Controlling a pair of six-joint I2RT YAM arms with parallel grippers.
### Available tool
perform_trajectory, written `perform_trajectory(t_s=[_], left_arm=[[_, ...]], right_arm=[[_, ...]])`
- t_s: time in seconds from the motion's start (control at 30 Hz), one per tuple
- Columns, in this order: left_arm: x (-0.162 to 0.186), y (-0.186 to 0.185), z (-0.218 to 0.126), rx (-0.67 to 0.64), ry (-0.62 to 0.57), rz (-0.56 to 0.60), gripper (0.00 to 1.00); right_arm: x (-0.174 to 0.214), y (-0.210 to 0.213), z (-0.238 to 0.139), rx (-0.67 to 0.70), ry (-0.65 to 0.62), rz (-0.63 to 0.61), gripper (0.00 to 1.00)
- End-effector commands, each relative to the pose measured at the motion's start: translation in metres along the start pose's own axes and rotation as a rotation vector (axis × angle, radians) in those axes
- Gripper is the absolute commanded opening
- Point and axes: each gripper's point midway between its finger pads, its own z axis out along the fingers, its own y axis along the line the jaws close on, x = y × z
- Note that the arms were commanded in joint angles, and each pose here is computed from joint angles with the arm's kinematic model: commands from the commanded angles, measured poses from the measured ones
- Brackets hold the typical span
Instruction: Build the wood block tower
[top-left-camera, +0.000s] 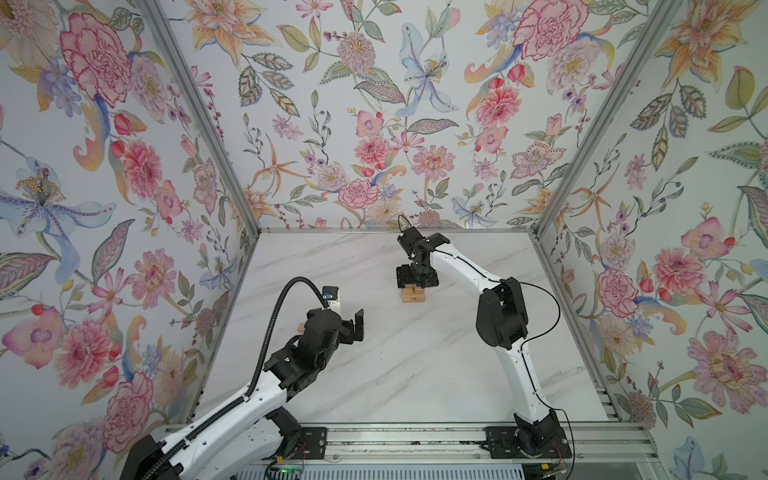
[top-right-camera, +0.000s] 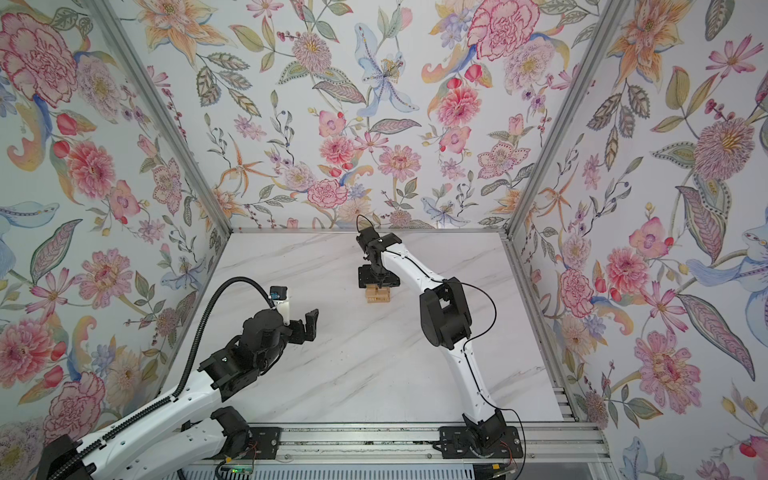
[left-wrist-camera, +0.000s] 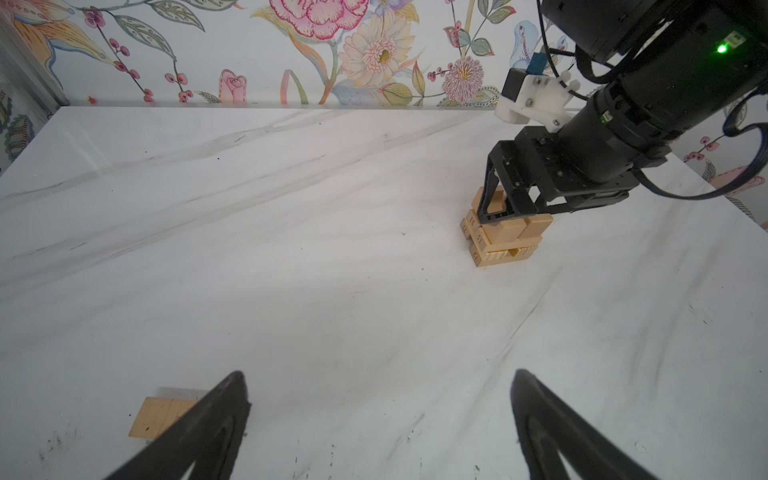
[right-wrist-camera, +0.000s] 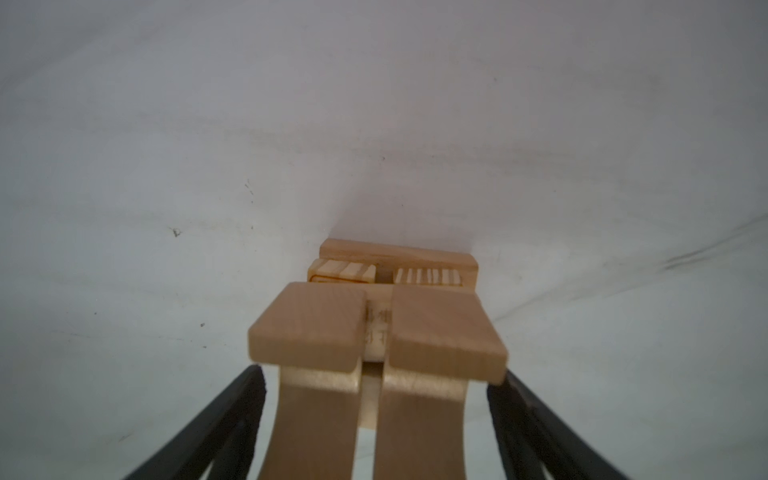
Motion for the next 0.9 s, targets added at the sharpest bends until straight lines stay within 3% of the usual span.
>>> perform_trajectory(t_s=[0.0, 0.87], left_arm=[[0.0043, 0.0040, -0.0001, 0.001, 0.004, 0.009, 0.99], [0.0064, 0.0082, -0.0016, -0.002, 0.007, -0.001, 0.99]], right_arm=[[0.0026, -0.0006, 0.0007, 0.026, 0.012, 0.004, 0.85], [0.0037, 0.0017, 0.0040, 0.024, 0.019, 0.002, 0.72]])
